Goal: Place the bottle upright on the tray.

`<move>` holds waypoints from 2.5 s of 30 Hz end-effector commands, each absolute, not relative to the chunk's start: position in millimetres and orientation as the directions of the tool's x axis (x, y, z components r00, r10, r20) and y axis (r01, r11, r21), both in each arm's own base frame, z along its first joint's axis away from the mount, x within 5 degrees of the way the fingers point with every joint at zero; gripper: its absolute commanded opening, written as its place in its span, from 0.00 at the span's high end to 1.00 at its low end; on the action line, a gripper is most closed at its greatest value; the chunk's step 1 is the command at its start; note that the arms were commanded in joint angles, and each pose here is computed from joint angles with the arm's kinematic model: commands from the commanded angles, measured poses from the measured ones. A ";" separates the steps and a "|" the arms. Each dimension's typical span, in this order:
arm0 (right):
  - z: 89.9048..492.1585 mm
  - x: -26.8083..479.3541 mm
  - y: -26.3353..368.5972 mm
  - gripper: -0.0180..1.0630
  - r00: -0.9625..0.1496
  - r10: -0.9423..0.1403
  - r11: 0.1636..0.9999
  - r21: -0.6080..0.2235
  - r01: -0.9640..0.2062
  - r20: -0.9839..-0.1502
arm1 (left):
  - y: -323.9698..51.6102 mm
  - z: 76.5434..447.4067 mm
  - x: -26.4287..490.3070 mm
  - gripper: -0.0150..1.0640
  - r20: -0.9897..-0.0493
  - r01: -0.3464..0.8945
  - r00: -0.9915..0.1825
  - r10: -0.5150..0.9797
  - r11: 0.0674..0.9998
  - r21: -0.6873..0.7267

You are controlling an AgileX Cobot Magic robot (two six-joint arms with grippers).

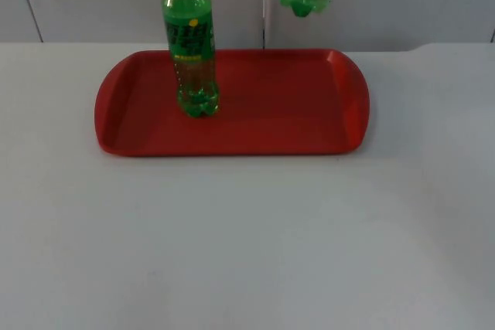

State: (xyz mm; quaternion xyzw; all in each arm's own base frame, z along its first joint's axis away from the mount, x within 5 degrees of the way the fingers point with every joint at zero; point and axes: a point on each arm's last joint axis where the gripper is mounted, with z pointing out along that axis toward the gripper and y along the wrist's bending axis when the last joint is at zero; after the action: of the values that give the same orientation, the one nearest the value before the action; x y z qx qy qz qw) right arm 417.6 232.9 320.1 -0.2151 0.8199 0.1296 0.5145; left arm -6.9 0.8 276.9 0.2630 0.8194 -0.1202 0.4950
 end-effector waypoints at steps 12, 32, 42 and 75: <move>294.4 420.5 235.2 0.98 -0.263 -0.157 0.872 -0.008 -0.490 -0.952 | 0.6 275.9 -6.9 0.01 -0.878 0.553 -0.370 0.304 0.831 0.055; 196.7 464.9 246.4 0.98 -0.333 -0.195 0.880 -0.015 -0.475 -0.923 | 0.6 275.9 -6.9 0.01 -0.878 0.553 -0.370 0.304 0.831 0.055; 179.2 474.4 242.2 0.98 -0.396 -0.218 0.888 -0.012 -0.460 -0.892 | 0.6 275.9 -6.9 0.01 -0.878 0.553 -0.370 0.304 0.831 0.055; 176.2 474.4 242.1 0.16 -0.404 -0.224 0.887 -0.015 -0.461 -0.887 | 0.6 275.9 -6.9 0.01 -0.878 0.553 -0.370 0.304 0.831 0.055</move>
State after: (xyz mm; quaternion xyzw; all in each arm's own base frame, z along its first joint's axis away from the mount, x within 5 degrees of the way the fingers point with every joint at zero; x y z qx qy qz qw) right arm 473.9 241.5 174.3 -0.2079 0.8324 0.1151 0.5007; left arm -6.9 0.8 276.9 0.2630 0.8194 -0.1202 0.4950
